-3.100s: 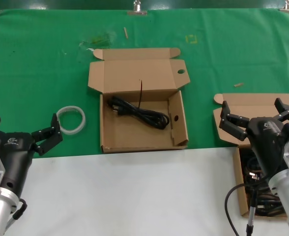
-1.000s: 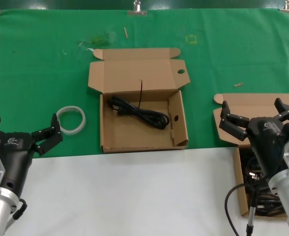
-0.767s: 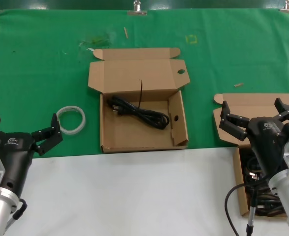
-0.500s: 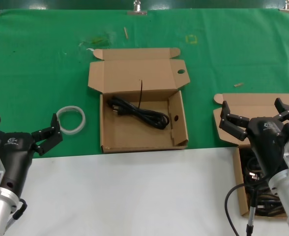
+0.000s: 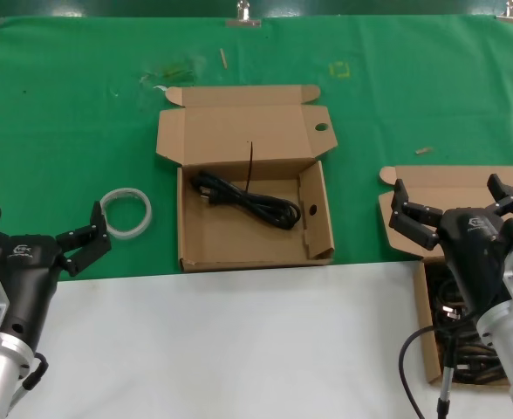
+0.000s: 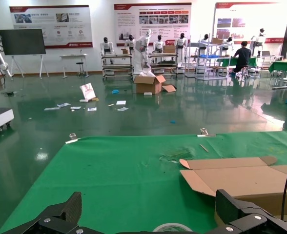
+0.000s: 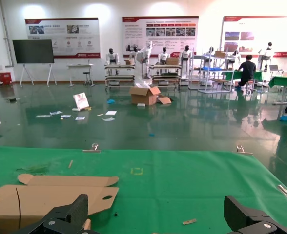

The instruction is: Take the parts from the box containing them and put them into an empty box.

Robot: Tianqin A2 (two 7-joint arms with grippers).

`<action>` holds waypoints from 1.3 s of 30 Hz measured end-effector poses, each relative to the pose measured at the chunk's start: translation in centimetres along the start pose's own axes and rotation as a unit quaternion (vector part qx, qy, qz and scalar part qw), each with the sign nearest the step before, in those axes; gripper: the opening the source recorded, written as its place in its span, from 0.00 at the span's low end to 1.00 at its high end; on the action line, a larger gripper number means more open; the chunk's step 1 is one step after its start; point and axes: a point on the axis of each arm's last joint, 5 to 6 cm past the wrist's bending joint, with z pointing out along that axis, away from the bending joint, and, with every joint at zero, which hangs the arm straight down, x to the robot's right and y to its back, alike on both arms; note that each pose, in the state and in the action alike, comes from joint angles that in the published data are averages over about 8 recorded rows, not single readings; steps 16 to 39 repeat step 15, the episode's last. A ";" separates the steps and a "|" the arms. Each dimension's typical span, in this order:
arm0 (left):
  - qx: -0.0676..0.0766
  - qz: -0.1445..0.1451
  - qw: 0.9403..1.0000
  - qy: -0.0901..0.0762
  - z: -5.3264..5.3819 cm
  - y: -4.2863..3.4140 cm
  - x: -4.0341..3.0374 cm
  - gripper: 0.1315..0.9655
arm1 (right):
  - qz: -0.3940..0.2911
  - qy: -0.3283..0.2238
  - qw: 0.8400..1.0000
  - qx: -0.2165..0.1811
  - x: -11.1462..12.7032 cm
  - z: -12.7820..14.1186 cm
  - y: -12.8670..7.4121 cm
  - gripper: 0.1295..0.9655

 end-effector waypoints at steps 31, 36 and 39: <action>0.000 0.000 1.000 0.000 0.0 0.00 0.00 1.00 | 0.000 0.000 1.000 0.000 0.0 0.0 0.0 1.00; 0.000 0.000 1.000 0.000 0.0 0.00 0.00 1.00 | 0.000 0.000 1.000 0.000 0.0 0.0 0.0 1.00; 0.000 0.000 1.000 0.000 0.0 0.00 0.00 1.00 | 0.000 0.000 1.000 0.000 0.0 0.0 0.0 1.00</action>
